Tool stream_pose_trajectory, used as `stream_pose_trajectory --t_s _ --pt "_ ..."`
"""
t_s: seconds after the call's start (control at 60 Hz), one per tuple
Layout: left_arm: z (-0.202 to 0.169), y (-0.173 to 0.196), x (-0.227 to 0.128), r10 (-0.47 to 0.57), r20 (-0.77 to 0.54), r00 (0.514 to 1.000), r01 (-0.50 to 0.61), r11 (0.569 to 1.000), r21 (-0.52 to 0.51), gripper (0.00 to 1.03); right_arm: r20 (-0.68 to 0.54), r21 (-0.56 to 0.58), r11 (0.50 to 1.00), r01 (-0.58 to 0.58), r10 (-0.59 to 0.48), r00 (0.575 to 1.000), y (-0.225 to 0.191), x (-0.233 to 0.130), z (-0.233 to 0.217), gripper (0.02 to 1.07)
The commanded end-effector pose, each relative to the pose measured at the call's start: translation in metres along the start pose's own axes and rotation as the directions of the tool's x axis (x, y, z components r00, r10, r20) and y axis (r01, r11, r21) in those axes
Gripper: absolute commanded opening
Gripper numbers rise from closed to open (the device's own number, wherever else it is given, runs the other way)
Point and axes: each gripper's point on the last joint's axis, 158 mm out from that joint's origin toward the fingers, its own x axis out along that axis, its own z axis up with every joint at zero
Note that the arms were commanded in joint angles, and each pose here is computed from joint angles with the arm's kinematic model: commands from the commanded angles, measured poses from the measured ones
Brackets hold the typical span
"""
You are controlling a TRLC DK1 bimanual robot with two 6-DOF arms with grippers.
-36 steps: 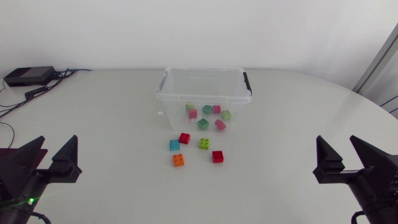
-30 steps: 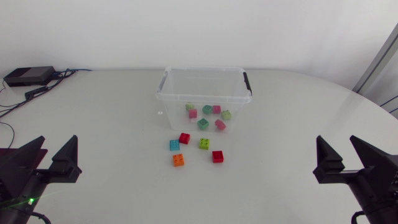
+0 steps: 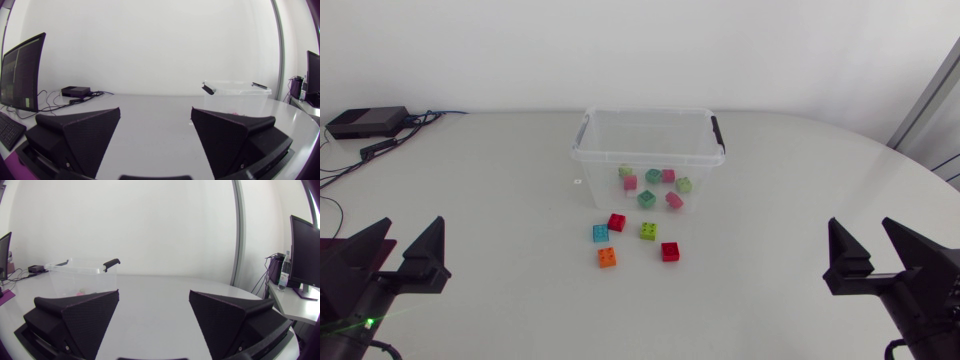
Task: Pick up the duplo bricks and place them in the container
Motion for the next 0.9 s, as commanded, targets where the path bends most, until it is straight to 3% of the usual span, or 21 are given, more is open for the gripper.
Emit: stream_pose_trajectory --t_s 0.0,0.1,0.233,0.367,0.6,0.683,0.733,0.833,0.883 --pt "0.031 -0.003 -0.004 -0.011 0.070 0.997 0.012 1.000 -0.001 0.98 0.014 0.003 1.000 -0.006 0.006 1.000 0.002 -0.001 0.005 1.03" --pt "0.042 -0.010 0.002 -0.037 0.027 0.999 0.037 0.999 0.000 0.97 0.040 0.010 0.999 -0.034 0.033 0.999 0.009 -0.003 0.019 1.02" --pt "0.042 -0.023 0.031 -0.076 -0.128 0.989 0.077 0.997 0.004 0.97 0.032 0.009 0.998 -0.057 0.056 0.998 0.015 0.000 0.033 1.02" --pt "0.037 -0.044 0.056 -0.130 -0.231 0.964 0.142 0.989 0.034 0.97 -0.088 0.009 0.998 -0.067 0.068 0.994 0.020 0.018 0.034 1.02" --pt "-0.006 -0.079 0.094 -0.188 -0.430 0.883 0.266 0.955 0.129 0.97 -0.249 0.050 0.992 -0.116 0.124 0.960 0.043 0.043 0.015 1.02" --pt "-0.029 -0.091 0.105 -0.201 -0.504 0.840 0.343 0.916 0.207 0.97 -0.321 0.056 0.989 -0.134 0.144 0.936 0.052 0.049 0.001 1.02" --pt "-0.048 -0.101 0.111 -0.206 -0.566 0.798 0.413 0.871 0.265 0.97 -0.370 0.051 0.988 -0.146 0.154 0.916 0.058 0.052 -0.005 1.02" --pt "-0.075 -0.120 0.119 -0.212 -0.662 0.719 0.535 0.776 0.334 0.96 -0.506 0.033 0.977 -0.211 0.198 0.839 0.075 0.055 -0.026 1.02" --pt "-0.088 -0.127 0.121 -0.207 -0.709 0.674 0.569 0.757 0.321 0.96 -0.553 0.050 0.968 -0.246 0.232 0.800 0.085 0.057 -0.034 1.02"
